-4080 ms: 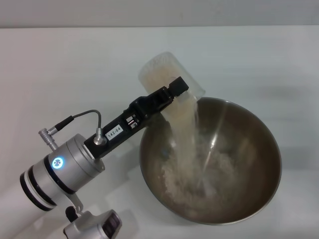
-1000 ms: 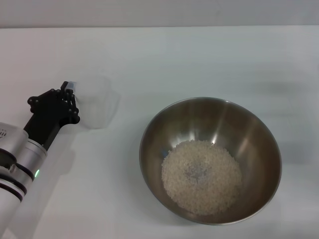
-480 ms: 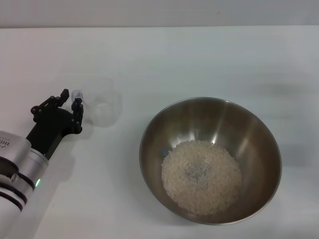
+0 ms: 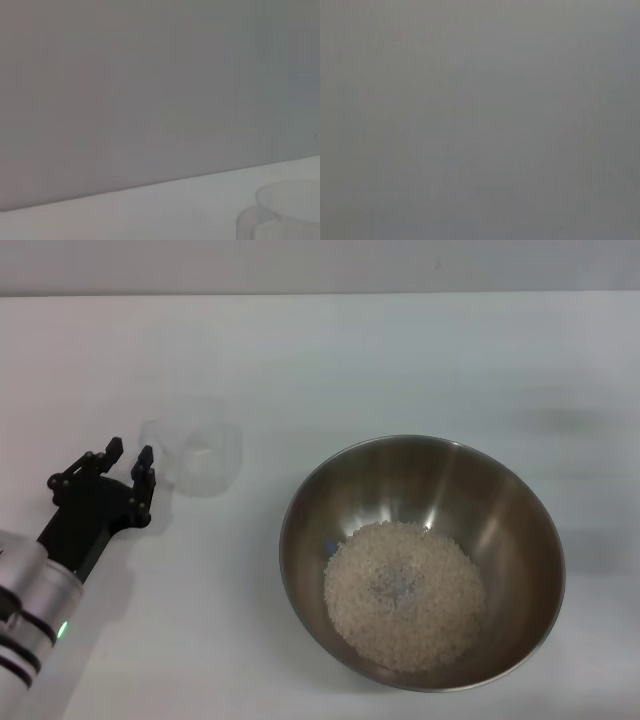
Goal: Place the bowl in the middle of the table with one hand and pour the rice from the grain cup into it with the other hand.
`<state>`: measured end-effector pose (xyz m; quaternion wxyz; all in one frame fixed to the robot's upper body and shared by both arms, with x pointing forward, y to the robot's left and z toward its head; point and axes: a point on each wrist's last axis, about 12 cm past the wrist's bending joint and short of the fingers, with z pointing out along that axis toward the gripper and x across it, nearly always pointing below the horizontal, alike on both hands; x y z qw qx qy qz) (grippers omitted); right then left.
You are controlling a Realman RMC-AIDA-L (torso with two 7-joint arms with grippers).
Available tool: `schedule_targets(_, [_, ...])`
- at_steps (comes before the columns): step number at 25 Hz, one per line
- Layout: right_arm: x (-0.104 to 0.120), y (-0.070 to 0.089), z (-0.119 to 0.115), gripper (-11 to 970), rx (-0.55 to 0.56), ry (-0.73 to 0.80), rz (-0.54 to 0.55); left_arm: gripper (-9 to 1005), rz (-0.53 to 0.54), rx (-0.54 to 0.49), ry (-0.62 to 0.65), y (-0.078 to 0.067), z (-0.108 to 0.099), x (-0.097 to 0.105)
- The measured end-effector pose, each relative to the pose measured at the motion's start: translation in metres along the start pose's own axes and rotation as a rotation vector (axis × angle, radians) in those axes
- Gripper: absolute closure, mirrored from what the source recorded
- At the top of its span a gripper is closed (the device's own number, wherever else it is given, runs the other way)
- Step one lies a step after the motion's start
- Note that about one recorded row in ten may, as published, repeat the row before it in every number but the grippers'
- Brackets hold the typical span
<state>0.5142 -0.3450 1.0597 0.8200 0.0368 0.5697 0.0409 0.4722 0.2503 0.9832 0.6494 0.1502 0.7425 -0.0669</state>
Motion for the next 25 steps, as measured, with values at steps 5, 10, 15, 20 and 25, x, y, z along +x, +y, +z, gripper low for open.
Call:
schedule_targets(5, [-0.001,-0.001,0.002,457,-0.002,-0.003,-0.005,614,-0.022,-0.014,-0.056,-0.001,-0.02,0.002])
schedule_targets(10, [-0.001,-0.002,0.004,457,-0.004,-0.002,-0.009,583,-0.039,-0.021,-0.101,-0.002,-0.037,0.003])
schedule_targets(15, [-0.001,-0.001,0.004,457,-0.01,0.005,-0.01,552,-0.089,-0.017,-0.164,-0.004,-0.048,-0.001])
schedule_targets(20, [0.003,0.008,-0.001,457,-0.023,0.013,-0.002,521,-0.132,-0.006,-0.268,-0.005,-0.047,-0.014])
schedule_targets(25, [0.009,0.016,-0.006,457,-0.024,0.034,0.013,503,-0.138,0.006,-0.322,-0.006,-0.037,-0.024])
